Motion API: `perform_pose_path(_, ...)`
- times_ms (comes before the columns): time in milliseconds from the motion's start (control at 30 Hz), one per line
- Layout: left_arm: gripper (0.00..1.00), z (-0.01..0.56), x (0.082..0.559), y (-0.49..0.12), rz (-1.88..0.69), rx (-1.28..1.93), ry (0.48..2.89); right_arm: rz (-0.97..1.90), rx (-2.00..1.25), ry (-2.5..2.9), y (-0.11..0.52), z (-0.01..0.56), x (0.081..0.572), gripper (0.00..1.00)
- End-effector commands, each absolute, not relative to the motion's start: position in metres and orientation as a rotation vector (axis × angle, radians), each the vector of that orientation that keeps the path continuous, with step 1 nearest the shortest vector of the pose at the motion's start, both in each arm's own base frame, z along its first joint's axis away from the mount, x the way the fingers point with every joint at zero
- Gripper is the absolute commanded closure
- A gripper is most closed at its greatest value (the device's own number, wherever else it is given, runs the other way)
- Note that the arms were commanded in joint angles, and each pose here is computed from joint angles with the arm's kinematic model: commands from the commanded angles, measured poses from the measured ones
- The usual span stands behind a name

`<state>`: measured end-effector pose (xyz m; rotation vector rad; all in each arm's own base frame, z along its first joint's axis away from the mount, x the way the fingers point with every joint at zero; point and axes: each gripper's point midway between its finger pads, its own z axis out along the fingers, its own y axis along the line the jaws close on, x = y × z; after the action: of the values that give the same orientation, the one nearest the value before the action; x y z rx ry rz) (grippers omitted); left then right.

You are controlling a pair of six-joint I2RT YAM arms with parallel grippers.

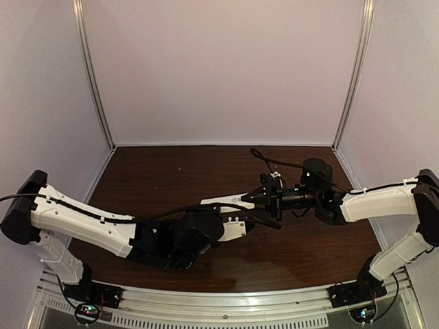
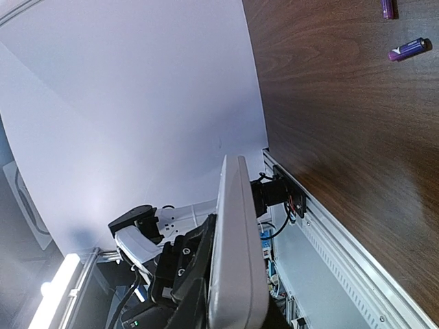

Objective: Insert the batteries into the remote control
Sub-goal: Pass from the left arm to the right, then pass from the right arm to the left

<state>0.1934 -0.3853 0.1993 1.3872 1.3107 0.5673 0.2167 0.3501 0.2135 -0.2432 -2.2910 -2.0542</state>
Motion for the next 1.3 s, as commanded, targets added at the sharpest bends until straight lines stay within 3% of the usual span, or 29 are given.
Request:
perform_pose_path(0, 0.99, 0.201, 0.192, -0.390, 0.561, 1.350, 1.303, -2.154, -0.154, -2.253, 0.352, 0.226, 0.212, 0.91)
perform_pose_path(100, 0.70, 0.203, 0.193, -0.389, 0.560, 1.337, 1.315, -2.157, -0.156, -2.245, 0.351, 0.227, 0.212, 1.00)
perform_pose_path(233, 0.40, 0.209, 0.190, -0.386, 0.515, 1.331, 1.335, -2.147, -0.141, -2.270, 0.350, 0.227, 0.212, 1.00)
perform_pose_path(300, 0.19, 0.213, 0.186, -0.385, 0.460, 1.341, 1.350, -2.137, -0.129, -2.304, 0.348, 0.226, 0.213, 1.00)
perform_pose_path(367, 0.05, 0.218, 0.178, -0.382, 0.367, 1.360, 1.373, -2.124, -0.090, -2.357, 0.345, 0.223, 0.215, 1.00)
perform_pose_path(533, 0.03, 0.226, 0.159, -0.375, 0.037, 1.377, 1.508, -2.055, 0.091, -2.553, 0.336, 0.221, 0.222, 1.00)
perform_pose_path(733, 0.02, 0.239, 0.159, -0.362, -0.463, 1.331, 1.703, -2.012, 0.541, -2.767, 0.328, 0.244, 0.221, 1.00)
perform_pose_path(933, 0.03, 0.260, 0.152, -0.362, -0.845, 1.324, 1.734, -1.944, 0.905, -2.801, 0.323, 0.257, 0.209, 1.00)
perform_pose_path(1100, 0.10, 0.272, 0.148, -0.364, -1.114, 1.323, 1.739, -1.933, 1.139, -2.777, 0.319, 0.270, 0.197, 1.00)
perform_pose_path(1267, 0.16, 0.269, 0.153, -0.370, -1.224, 1.308, 1.780, -1.968, 1.324, -2.706, 0.317, 0.286, 0.186, 1.00)
